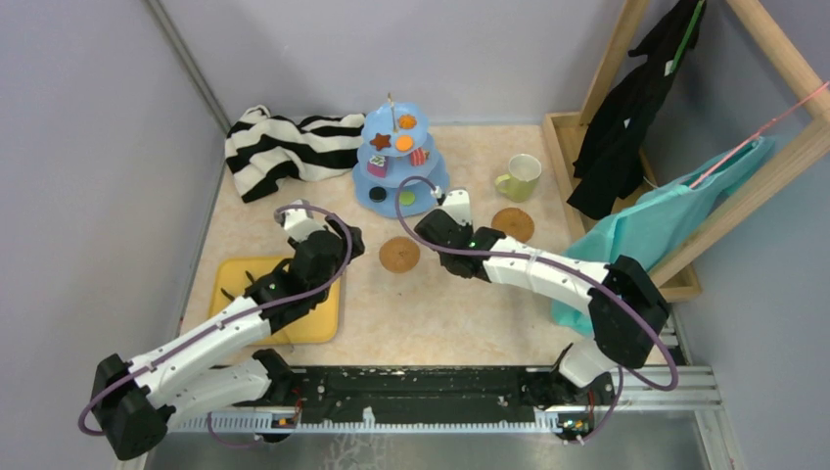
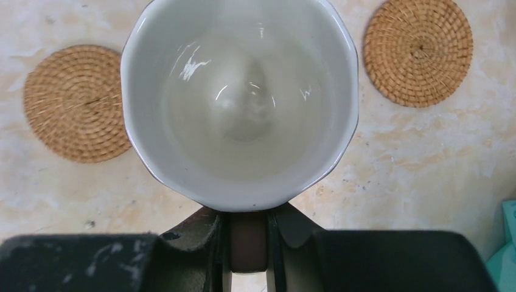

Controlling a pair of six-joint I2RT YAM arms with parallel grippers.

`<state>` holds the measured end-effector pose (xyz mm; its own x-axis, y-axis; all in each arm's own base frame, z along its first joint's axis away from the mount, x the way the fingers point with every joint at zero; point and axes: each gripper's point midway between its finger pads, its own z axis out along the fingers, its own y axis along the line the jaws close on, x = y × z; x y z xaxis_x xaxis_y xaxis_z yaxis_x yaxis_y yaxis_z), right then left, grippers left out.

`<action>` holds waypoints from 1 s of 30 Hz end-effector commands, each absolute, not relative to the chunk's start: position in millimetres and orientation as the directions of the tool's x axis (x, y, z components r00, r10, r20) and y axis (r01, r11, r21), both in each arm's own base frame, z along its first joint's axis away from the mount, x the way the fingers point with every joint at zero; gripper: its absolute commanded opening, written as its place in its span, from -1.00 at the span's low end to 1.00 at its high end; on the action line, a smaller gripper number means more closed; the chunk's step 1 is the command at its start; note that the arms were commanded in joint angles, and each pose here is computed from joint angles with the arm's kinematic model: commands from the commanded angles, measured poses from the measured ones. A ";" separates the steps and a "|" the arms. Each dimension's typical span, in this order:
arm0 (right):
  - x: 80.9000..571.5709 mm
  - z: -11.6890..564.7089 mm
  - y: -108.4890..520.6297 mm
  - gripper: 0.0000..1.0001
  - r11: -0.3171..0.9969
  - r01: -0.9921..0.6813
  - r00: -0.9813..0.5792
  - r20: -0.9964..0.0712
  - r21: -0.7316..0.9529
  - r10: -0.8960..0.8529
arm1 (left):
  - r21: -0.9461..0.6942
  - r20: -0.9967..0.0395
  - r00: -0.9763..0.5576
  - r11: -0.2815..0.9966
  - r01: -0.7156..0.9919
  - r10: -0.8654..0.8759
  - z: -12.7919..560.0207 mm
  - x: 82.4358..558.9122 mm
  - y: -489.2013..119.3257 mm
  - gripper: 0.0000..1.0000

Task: Serve the afternoon tea
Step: Place the cup on the coaster.

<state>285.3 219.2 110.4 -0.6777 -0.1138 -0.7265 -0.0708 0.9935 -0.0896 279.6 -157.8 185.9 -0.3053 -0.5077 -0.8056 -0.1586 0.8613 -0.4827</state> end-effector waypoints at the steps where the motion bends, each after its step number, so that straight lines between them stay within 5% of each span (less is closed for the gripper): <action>1: 296.8 177.5 261.4 -1.00 0.995 -0.103 -0.546 -0.836 0.017 -0.042 | -0.481 -0.808 -0.288 0.858 -0.181 -0.514 189.3 270.7 -144.7 0.43; 30: 303.1 156.3 369.2 -1.00 0.964 -0.263 -0.544 -0.832 0.049 -0.106 | -0.494 -0.804 -0.280 0.851 -0.177 -0.525 198.0 259.5 -133.1 0.43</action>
<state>281.5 333.1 105.8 -0.6378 -0.2284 -0.7356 -0.2636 0.9621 -0.0702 261.6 -135.0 200.0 -0.2795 -0.5292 -0.8011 -0.1708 0.8485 -0.5009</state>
